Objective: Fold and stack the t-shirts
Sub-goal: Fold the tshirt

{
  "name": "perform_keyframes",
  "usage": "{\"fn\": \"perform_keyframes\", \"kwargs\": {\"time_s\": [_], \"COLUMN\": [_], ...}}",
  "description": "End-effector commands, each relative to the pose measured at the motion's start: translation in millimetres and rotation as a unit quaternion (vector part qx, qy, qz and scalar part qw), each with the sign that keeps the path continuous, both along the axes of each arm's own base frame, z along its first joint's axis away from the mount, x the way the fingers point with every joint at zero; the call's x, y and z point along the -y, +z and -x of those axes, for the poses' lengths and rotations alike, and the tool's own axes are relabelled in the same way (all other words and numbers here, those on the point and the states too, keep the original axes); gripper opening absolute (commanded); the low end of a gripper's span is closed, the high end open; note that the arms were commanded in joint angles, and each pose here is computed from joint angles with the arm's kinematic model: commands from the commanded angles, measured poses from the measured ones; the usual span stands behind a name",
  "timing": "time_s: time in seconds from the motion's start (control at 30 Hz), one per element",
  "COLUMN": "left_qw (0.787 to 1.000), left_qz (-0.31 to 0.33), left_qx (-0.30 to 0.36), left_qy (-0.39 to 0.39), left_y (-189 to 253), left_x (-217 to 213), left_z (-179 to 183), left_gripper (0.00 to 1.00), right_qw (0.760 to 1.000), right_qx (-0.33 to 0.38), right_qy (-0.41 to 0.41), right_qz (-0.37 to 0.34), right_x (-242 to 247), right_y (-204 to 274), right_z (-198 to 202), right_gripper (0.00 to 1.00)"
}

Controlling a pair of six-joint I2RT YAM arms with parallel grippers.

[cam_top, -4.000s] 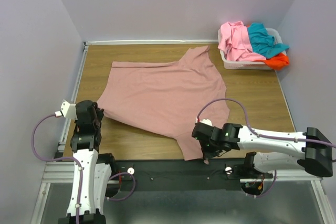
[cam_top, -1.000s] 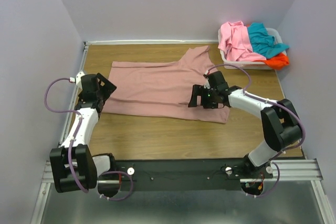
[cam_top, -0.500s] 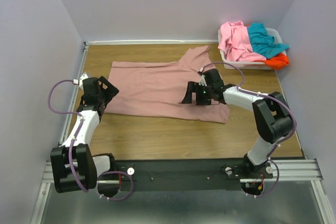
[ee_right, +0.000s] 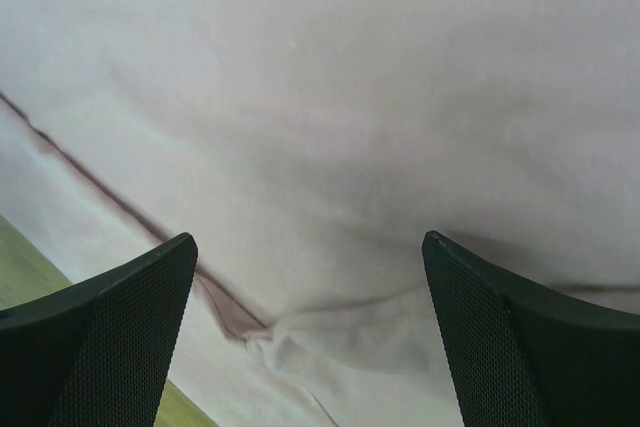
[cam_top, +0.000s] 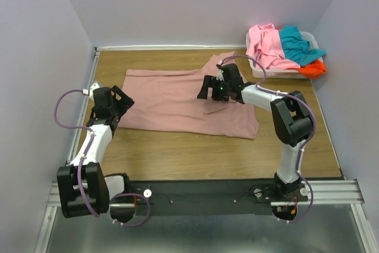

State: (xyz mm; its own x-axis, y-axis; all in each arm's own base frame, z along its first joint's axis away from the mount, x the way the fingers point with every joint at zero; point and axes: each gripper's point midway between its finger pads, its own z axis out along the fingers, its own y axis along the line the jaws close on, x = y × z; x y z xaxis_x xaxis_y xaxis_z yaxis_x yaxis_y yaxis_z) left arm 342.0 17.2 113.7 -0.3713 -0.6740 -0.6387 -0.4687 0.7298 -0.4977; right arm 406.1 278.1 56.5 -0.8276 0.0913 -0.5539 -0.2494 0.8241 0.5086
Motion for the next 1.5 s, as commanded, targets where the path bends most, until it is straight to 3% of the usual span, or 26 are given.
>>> {"fn": "perform_keyframes", "kwargs": {"time_s": [0.0, 0.23, 0.43, 0.57, 0.8, 0.93, 1.03, 1.17, 1.47], "left_qw": [1.0, 1.0, 0.999, 0.999, 0.999, 0.999, 0.999, 0.999, 0.999], "left_qz": [-0.002, -0.001, 0.006, 0.006, 0.005, 0.005, 0.005, 0.005, 0.006], "left_qx": [0.012, 0.016, 0.011, 0.006, 0.002, 0.001, -0.002, -0.005, -0.009], "left_qy": [-0.016, -0.021, -0.043, -0.05, -0.052, -0.051, -0.051, -0.051, -0.053], "left_y": [4, 7, 1, -1, -5, -6, -8, -9, -12], "left_x": [6, 10, 20, 23, 24, 23, 24, 24, 24], "left_z": [1, 2, 1, 1, 1, 0, 0, 0, -1], "left_gripper": [0.98, 0.99, 0.98, 0.98, 0.99, 0.98, 0.98, 0.98, 0.98], "right_qw": [0.998, 0.995, 0.995, 0.989, 0.982, 0.979, 0.979, 0.981, 0.981], "right_qx": [0.06, 0.095, 0.057, 0.037, 0.019, 0.012, 0.008, 0.0, 0.018], "right_qy": [-0.01, -0.005, 0.03, 0.045, 0.066, 0.075, 0.073, 0.081, 0.077], "right_qz": [-0.006, 0.004, 0.076, 0.138, 0.178, 0.188, 0.192, 0.174, 0.176], "right_x": [-12, 4, 29, 43, 46, 47, 48, 44, 43], "right_y": [30, 60, 24, 3, -21, -31, -33, -31, -20], "right_z": [-35, -16, 23, 22, 13, 15, 15, 22, 12], "right_gripper": [1.0, 1.0, 0.95, 0.92, 0.82, 0.81, 0.63, 0.31, 0.04]}}
